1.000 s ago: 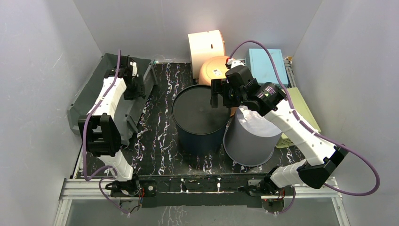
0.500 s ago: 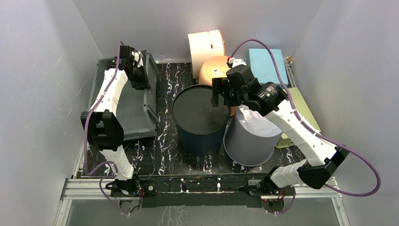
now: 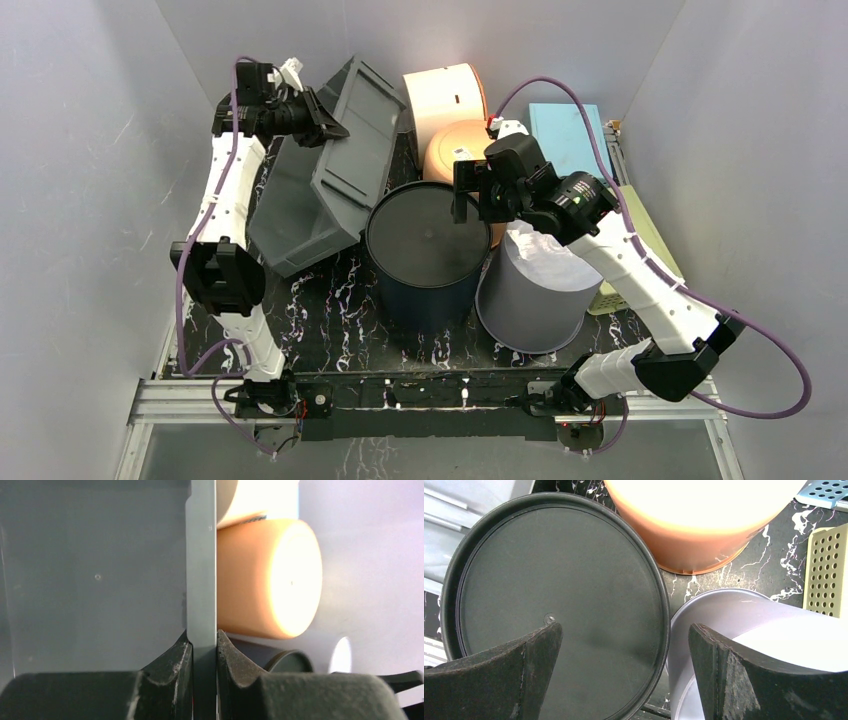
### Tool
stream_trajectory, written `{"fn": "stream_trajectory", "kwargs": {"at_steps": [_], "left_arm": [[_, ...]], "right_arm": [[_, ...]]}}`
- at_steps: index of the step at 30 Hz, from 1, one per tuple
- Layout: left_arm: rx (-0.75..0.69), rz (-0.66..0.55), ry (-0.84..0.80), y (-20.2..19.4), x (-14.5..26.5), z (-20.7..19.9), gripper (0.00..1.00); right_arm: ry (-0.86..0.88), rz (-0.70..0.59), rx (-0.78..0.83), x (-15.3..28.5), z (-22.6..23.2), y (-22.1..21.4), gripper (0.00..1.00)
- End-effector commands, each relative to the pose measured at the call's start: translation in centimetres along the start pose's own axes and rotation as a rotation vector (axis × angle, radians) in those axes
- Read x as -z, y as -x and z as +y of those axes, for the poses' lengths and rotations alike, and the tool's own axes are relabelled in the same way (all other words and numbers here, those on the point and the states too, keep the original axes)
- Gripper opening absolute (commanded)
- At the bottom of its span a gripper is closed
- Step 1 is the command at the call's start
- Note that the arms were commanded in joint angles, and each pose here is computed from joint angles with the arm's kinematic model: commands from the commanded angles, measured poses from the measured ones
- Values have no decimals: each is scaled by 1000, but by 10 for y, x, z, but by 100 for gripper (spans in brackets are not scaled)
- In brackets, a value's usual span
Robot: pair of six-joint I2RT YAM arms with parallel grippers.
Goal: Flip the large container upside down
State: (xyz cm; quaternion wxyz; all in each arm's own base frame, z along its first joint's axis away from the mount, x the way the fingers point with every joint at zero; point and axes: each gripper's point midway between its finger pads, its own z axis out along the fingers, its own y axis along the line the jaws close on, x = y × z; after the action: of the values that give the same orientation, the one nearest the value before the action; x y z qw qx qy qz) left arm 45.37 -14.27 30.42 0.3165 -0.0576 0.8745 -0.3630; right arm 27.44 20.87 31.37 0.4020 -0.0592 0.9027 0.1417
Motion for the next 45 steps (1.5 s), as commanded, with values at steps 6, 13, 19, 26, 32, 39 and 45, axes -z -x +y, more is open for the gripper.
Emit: {"fn": "stream_trajectory", "kwargs": {"at_steps": [6,13,19,26,32,39,45], "left_arm": [[112,-184,-522,50,80,-80,0],[255,-285,-673,62,128,-69,0],[329,-374,-740,73,161,-53,0],[427,-376,-678,47,156,-2,0],[475,-278,-495,-4,129,51,4],[423,-230,-130,-25,123,92,76],[336,-281,164,-18,147,115,98]], "right_arm": [[23,-67,-26,11,5,22,98],[39,-59,-29,7,10,21,98],[42,-49,-29,4,11,17,98],[45,-59,-45,8,8,16,98],[45,-48,-45,7,8,12,98],[62,-43,-47,4,12,12,98],[64,-43,-50,5,12,10,98]]}}
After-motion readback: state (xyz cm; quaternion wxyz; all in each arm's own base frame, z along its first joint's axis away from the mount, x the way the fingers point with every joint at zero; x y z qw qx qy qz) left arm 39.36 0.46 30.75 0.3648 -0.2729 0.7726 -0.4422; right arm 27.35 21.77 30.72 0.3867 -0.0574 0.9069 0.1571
